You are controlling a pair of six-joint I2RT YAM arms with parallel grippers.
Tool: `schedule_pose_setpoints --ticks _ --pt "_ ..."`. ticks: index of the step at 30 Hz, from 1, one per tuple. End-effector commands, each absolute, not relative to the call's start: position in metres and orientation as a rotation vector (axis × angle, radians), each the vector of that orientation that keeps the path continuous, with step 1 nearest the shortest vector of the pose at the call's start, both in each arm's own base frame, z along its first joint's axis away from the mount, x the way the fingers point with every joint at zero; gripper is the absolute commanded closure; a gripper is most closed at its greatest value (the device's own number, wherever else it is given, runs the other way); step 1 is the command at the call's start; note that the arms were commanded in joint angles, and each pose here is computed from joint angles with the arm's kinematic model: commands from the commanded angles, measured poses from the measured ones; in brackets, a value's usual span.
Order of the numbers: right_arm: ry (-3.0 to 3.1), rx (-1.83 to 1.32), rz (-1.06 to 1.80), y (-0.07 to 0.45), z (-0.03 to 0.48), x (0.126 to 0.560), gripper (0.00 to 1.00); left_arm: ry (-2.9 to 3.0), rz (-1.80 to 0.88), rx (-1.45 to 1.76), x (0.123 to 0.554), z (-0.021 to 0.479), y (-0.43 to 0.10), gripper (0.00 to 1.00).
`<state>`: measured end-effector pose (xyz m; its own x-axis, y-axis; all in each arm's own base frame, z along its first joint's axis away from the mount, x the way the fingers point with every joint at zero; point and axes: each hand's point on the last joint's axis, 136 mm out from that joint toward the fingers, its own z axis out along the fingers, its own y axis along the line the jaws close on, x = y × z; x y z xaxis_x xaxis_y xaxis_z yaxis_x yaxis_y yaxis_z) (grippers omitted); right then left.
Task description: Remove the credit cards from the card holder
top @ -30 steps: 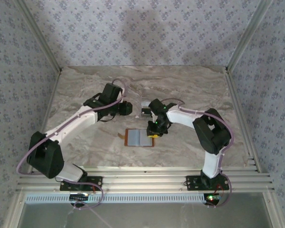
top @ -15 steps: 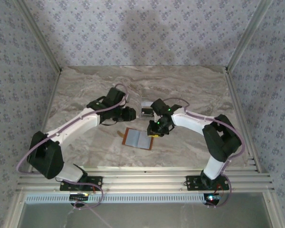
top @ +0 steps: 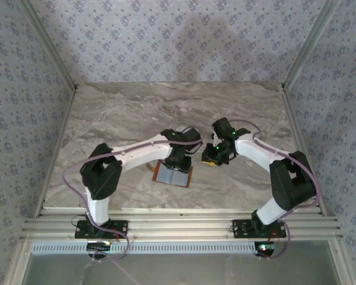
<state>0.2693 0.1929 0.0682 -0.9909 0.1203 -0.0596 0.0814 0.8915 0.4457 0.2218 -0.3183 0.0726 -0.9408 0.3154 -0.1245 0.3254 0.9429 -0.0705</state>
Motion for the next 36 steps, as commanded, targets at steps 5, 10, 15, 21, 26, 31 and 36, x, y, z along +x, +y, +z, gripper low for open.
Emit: schedule_pose_setpoints --ticks 5,10,15,21,26,31,36 --pt "2.974 0.141 0.718 0.186 0.071 0.261 0.72 3.065 -0.021 0.55 0.211 0.055 -0.32 0.62" --pt "2.975 0.147 0.725 0.186 0.07 0.261 0.72 3.094 0.023 0.554 0.21 0.04 -0.318 0.62" --pt "2.985 0.152 0.722 0.185 0.067 0.259 0.72 3.137 0.006 0.575 0.204 0.026 -0.321 0.62" --pt "2.998 0.161 0.716 0.184 0.063 0.258 0.72 3.161 0.016 0.569 0.201 0.016 -0.32 0.6" --pt "2.975 0.154 0.728 0.187 0.065 0.264 0.72 3.182 -0.038 0.56 0.197 0.013 -0.323 0.57" --pt "2.977 0.157 0.726 0.188 0.064 0.264 0.72 3.201 -0.057 0.515 0.197 0.008 -0.32 0.54" --pt "2.978 0.151 0.725 0.19 0.065 0.264 0.72 3.195 -0.009 0.496 0.199 0.005 -0.313 0.54"
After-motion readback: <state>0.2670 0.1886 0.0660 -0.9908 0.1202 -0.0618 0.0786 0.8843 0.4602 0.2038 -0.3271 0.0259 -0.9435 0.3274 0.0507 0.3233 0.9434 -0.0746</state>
